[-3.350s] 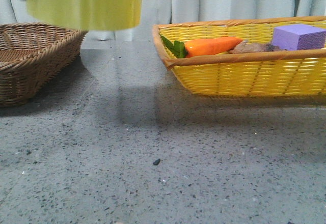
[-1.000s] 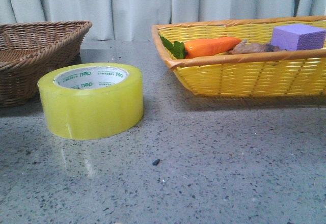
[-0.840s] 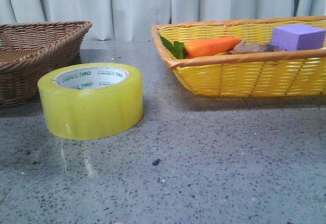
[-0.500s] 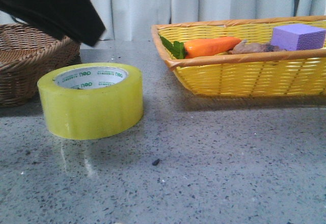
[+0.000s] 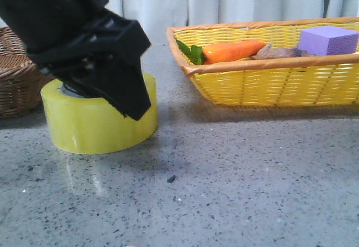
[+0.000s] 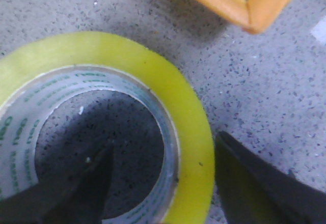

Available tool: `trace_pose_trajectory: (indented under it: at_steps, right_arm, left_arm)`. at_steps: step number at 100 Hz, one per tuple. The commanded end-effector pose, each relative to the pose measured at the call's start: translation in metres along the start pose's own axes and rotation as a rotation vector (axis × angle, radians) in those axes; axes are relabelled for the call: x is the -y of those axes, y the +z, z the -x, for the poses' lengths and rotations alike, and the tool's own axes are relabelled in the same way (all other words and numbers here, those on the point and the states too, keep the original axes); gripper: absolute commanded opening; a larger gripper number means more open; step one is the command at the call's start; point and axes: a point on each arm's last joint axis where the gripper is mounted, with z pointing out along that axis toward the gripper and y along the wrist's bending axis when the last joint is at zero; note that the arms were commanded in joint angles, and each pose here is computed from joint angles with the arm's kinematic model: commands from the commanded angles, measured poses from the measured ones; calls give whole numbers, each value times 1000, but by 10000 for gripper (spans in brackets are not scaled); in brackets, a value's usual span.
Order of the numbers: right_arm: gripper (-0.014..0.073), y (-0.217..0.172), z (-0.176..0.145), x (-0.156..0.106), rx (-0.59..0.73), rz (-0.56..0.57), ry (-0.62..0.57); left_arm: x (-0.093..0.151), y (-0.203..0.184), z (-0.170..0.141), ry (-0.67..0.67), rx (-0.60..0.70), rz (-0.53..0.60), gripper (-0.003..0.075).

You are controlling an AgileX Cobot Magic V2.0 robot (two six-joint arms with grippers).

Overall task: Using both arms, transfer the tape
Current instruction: 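Lower the left gripper onto the tape roll rim and close it, then lift the tape roll with the left gripper over the brown basket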

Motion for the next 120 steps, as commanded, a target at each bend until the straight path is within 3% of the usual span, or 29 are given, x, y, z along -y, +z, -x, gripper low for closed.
trace_pose_trajectory:
  at_steps: [1,13,32,48,104,120]
  right_arm:
    - [-68,-12,13,7,106,-22,-8]
    - [-68,-12,11,7,92,-25,-7]
    - [-68,-12,11,7,88,-26,-7]
    - [-68,-12,10,7,82,-27,-7]
    - [-68,-12,9,7,68,-29,-7]
    - [-68,-12,9,7,68,-29,-7]
  left_arm:
    - [5,-10,14,-1,95,-16,377]
    - [5,-8,14,-2,91,-15,314]
    - [5,-8,14,-2,92,-15,121]
    - [6,-9,16,-10,91,-24,22]
    - [15,-52,53,1,149,-64,16]
    - [7,-75,68,39,179,-1,6]
